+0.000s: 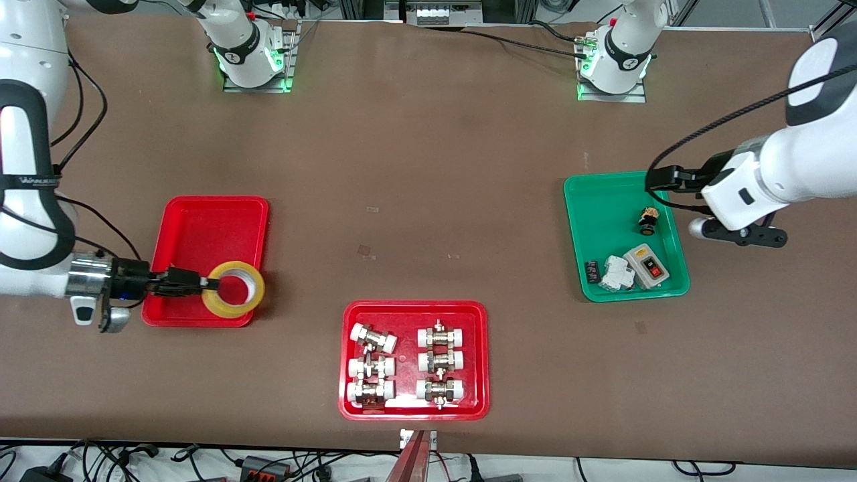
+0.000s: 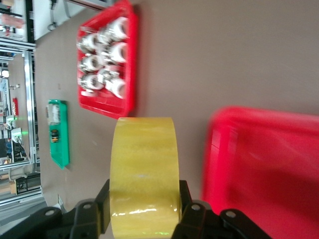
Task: Left arm passes tape to right arm into tray
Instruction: 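Lower the tape into the empty red tray with the right gripper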
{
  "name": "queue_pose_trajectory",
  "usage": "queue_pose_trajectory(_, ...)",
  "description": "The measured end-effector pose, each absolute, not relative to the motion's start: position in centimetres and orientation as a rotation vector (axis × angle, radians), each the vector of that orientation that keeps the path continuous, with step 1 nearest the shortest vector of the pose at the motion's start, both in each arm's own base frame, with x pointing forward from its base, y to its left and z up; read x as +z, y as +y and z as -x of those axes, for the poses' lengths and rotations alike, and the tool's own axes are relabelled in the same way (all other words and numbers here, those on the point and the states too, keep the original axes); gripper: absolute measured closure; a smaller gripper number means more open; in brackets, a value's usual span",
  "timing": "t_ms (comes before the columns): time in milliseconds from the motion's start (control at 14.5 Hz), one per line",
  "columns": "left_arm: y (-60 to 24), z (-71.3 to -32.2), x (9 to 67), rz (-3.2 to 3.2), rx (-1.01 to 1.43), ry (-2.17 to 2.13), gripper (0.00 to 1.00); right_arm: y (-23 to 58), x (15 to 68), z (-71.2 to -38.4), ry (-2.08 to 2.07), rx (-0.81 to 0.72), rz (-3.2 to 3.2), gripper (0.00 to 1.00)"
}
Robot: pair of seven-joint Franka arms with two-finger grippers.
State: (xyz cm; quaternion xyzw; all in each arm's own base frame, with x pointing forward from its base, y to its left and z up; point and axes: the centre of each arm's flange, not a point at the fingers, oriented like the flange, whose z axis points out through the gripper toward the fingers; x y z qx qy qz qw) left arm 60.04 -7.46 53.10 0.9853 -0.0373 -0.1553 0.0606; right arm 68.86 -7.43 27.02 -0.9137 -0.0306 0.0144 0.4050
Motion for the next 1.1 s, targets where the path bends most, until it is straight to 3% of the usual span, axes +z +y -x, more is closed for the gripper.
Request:
queue_pose_trajectory(206,-7.6,-58.8,52.3,-3.007,-0.481,-0.103,0.00,-12.8,22.8,-66.5,-0.004,0.142,2.279,0.47)
queue_pose_trajectory(482,-3.5,-58.2,53.3,-3.080,-0.380,0.059,0.00,-13.2,19.9,-64.9,0.007,0.246,2.209,0.47)
queue_pose_trajectory(757,2.1,-58.0,55.7,-3.120,-0.278,0.229,0.00,-13.1,19.4,-64.7,-0.020,0.269,2.218,0.47)
queue_pose_trajectory(1032,1.2,-57.4,56.5,-3.131,-0.164,0.205,0.00,-13.3,17.7,-64.6,-0.046,0.245,2.225,0.46)
queue_pose_trajectory(1101,0.9,-57.0,56.4,-3.133,-0.142,0.198,0.00,-13.3,17.5,-64.6,-0.050,0.241,2.226,0.42)
